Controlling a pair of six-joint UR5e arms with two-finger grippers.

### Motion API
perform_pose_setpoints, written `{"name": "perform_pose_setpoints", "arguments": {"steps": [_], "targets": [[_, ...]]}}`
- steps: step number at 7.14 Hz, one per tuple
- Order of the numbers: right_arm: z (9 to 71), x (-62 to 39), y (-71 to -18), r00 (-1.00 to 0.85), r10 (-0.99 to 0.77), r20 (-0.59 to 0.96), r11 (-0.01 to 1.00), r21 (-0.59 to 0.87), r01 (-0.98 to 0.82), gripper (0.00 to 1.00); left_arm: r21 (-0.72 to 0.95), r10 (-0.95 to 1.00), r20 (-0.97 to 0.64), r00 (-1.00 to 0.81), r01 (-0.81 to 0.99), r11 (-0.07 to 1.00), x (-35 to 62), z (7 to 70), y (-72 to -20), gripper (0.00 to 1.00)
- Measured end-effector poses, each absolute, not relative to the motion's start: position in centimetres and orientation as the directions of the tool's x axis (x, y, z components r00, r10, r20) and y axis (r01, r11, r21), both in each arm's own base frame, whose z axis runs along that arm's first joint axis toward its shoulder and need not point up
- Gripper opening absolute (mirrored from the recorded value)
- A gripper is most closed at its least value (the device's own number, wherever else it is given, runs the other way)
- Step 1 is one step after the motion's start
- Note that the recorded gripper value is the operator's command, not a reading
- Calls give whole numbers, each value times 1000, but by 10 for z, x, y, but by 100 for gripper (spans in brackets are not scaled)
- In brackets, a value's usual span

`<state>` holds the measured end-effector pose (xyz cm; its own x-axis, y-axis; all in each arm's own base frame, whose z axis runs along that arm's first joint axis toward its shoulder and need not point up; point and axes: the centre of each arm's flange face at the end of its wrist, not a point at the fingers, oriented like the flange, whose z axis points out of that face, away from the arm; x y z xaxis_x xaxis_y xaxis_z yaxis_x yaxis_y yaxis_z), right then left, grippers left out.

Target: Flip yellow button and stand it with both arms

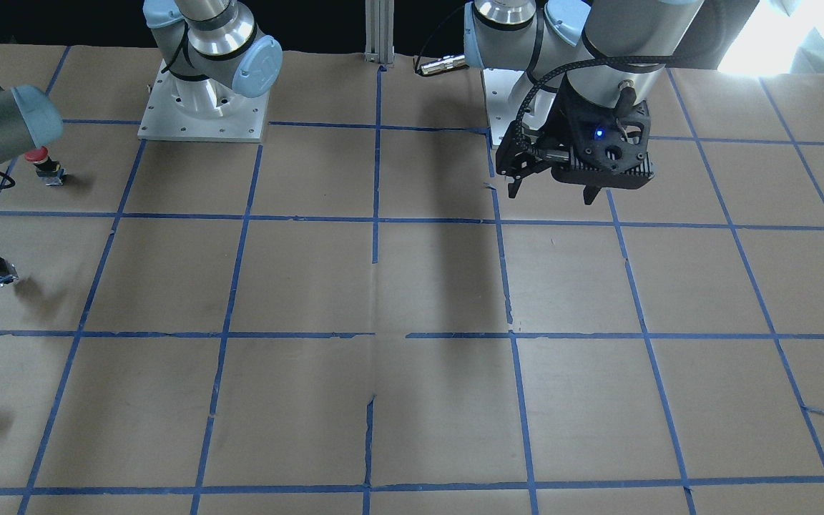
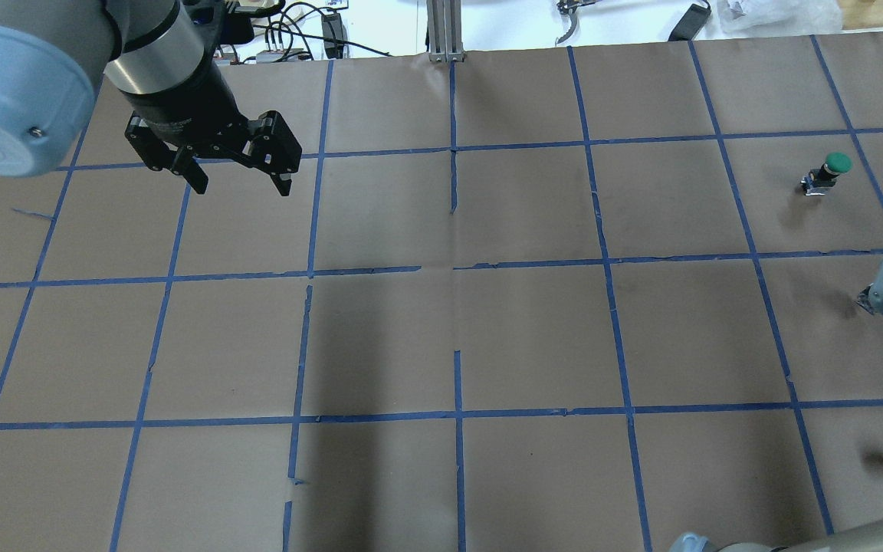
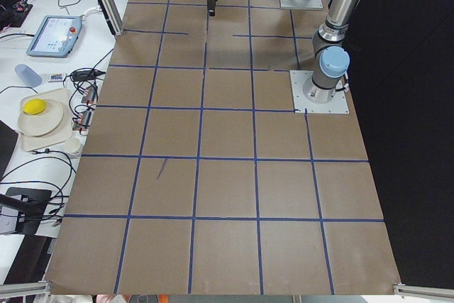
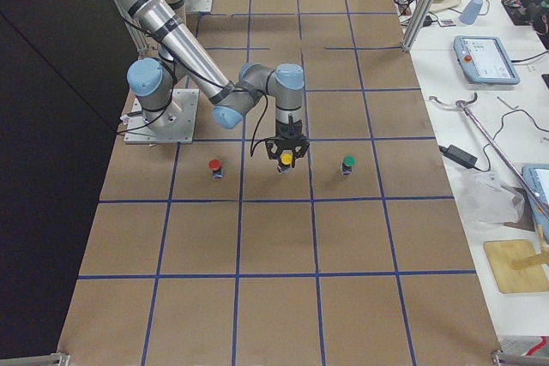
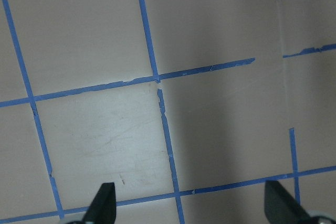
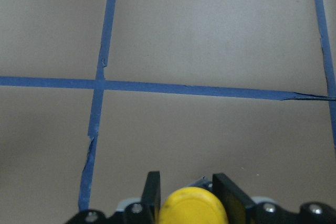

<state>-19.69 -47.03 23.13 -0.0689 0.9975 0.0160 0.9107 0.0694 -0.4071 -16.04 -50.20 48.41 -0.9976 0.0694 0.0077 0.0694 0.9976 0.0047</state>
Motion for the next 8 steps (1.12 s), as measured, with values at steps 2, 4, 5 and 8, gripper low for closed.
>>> {"name": "perform_pose_setpoints", "arguments": {"steps": [2, 4, 5, 8], "targets": [[228, -195, -473, -81, 997, -8, 72, -375, 924, 12, 9, 7, 5, -1000, 7, 1000, -159, 485, -499, 100], [231, -193, -473, -78, 996, -32, 62, -357, 932, 18, 5, -34, 13, -999, -34, 999, -149, 490, -498, 100], [233, -192, -472, -69, 997, -36, 51, -355, 934, 15, 4, -57, 28, -998, -57, 998, -140, 494, -497, 100], [238, -187, -463, 83, 993, -80, -105, -340, 934, 17, 38, -87, 30, -996, -86, 996, -127, 509, -487, 100]]}}
